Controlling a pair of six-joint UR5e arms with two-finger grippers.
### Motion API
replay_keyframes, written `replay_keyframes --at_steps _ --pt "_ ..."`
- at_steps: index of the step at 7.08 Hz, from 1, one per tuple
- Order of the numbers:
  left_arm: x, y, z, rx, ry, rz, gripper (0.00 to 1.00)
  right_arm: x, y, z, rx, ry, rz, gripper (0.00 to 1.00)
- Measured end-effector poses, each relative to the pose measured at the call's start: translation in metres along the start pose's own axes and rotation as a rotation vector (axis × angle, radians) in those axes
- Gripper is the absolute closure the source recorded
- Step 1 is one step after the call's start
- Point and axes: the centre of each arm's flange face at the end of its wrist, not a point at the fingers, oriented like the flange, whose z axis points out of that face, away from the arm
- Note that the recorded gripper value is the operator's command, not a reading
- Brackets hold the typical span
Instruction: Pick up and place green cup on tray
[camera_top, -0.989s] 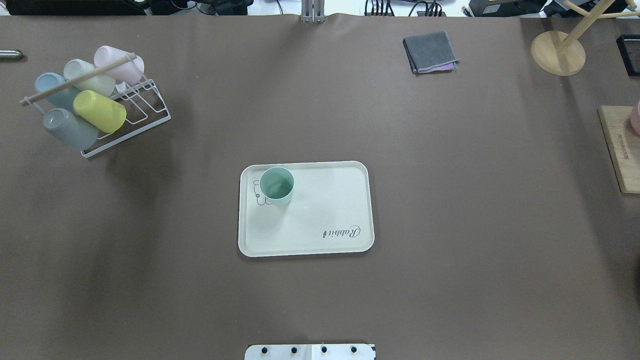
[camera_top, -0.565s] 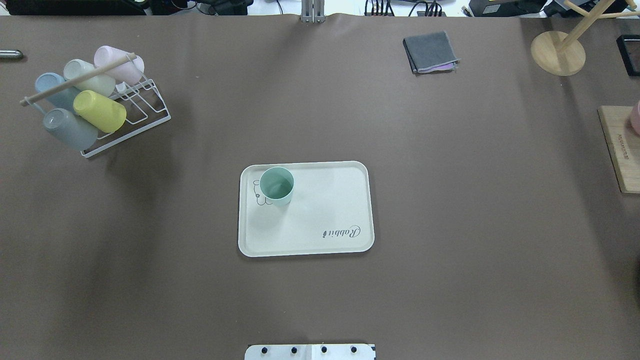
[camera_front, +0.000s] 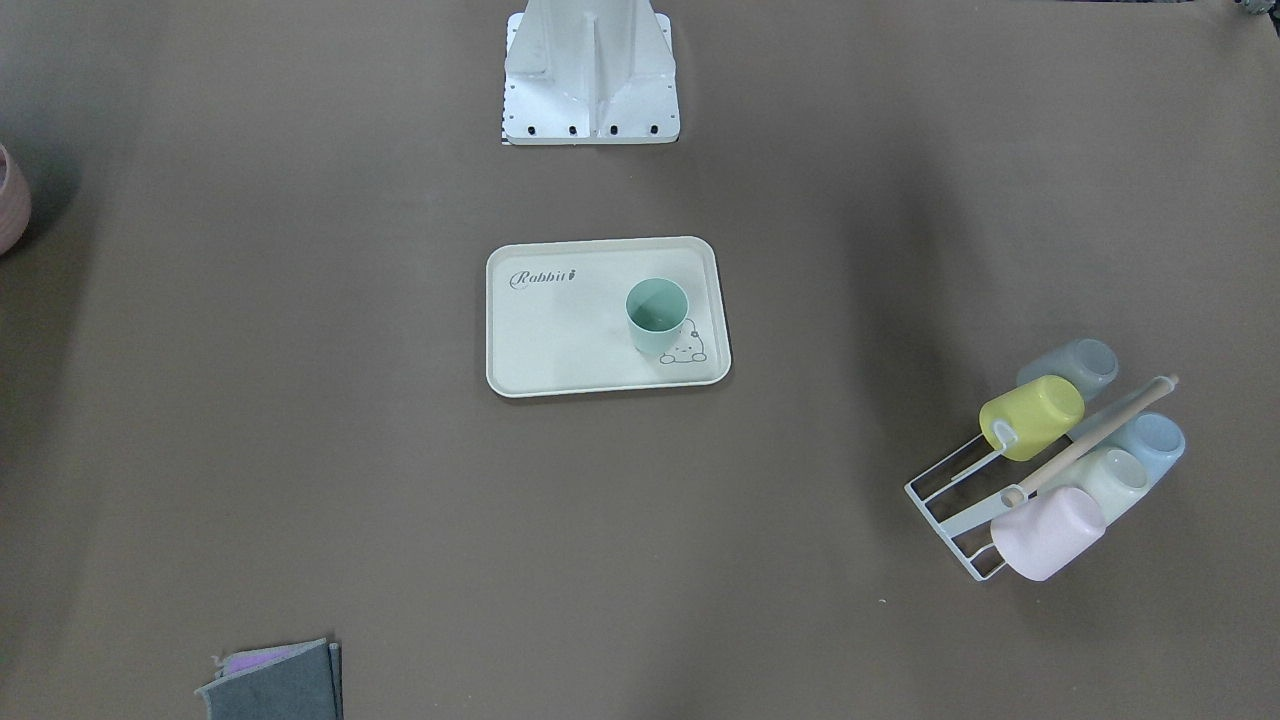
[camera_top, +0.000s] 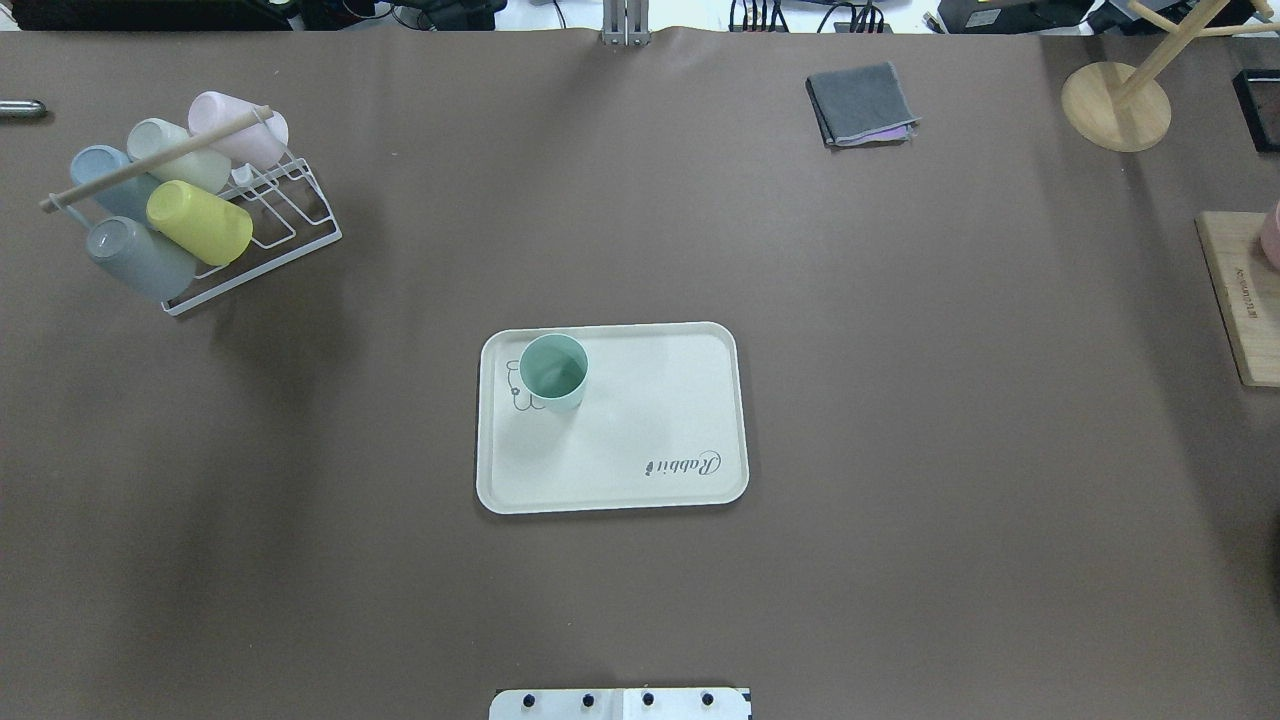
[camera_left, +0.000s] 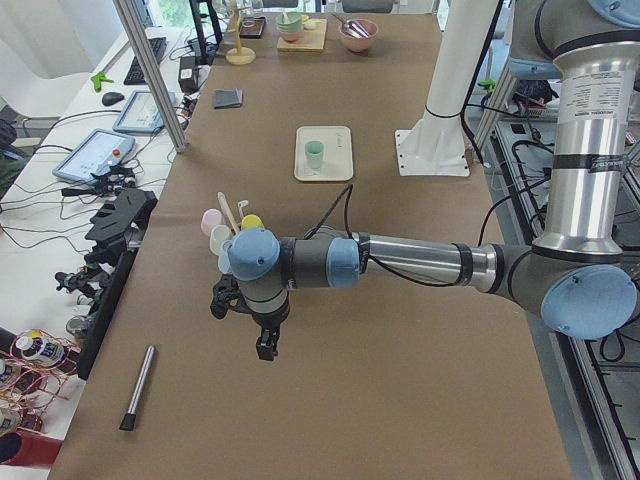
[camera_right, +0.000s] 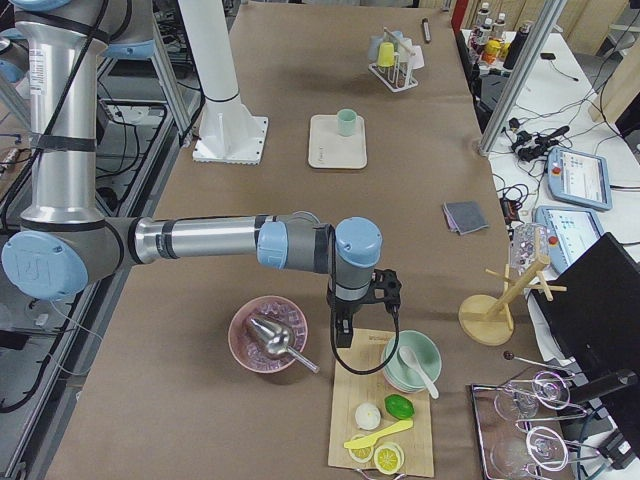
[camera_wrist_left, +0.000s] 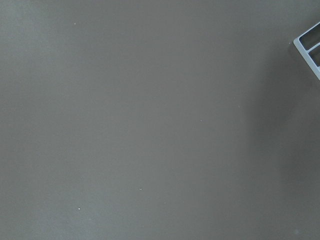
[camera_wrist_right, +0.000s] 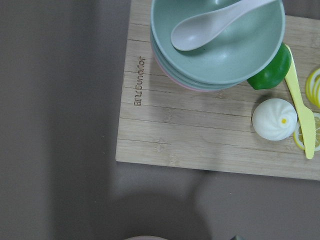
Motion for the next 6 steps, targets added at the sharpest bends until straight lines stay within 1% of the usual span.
replay_keyframes --at_steps 6 --pt "-0.0017 0.0031 0.0025 -0.005 0.002 -0.005 0.01 -0.0004 0.0004 -0.0003 0.000 -0.001 0.001 0.00"
